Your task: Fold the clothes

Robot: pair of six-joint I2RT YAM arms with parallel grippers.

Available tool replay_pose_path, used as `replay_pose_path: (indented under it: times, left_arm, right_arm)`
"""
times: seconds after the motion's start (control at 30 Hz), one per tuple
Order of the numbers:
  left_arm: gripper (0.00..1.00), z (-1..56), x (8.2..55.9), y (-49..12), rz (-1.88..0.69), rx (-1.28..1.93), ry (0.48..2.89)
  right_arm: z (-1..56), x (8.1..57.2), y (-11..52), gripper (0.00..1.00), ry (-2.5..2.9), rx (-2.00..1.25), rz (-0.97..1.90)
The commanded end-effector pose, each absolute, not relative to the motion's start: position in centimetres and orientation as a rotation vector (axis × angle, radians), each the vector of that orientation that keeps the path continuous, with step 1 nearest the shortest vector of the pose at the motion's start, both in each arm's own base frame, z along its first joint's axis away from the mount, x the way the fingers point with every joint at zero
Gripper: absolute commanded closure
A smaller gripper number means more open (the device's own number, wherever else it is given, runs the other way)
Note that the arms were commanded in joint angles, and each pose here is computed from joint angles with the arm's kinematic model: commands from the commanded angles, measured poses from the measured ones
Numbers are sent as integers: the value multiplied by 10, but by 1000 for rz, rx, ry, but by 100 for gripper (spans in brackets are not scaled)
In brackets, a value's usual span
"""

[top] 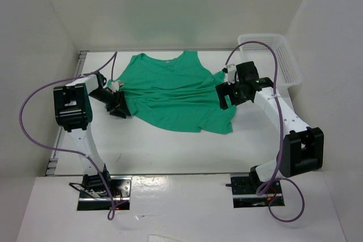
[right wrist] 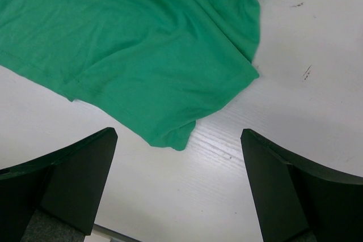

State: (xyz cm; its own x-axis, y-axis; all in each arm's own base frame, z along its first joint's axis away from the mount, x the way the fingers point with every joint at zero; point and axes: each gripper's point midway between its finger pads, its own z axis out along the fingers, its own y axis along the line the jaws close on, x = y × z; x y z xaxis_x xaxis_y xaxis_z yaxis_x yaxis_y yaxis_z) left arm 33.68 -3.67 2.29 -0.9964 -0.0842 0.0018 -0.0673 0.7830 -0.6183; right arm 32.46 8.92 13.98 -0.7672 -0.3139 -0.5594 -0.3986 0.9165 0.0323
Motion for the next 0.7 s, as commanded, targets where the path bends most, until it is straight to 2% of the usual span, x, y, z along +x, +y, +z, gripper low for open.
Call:
replay_pose_path:
  times: [0.0,0.1,0.13,0.27,0.43,0.67]
  left_arm:
    - [57,10,360,-27,-956,-112,2890]
    - [67,10,367,-20,-930,-133,2873]
    - [79,10,367,-21,-932,-149,2875]
    - [98,19,379,-16,-922,-169,2827]
    - [100,47,393,2,-845,-174,2746]
    - [100,110,389,47,-435,-87,2729]
  right_arm:
    - [139,332,91,1,2480,-504,191]
    - [139,332,91,1,2480,-504,191]
    - [139,332,91,1,2480,-504,191]
    - [136,333,90,1,2490,-502,180]
    - [136,333,90,1,2490,-502,180]
    - [136,332,93,1,2488,-515,184]
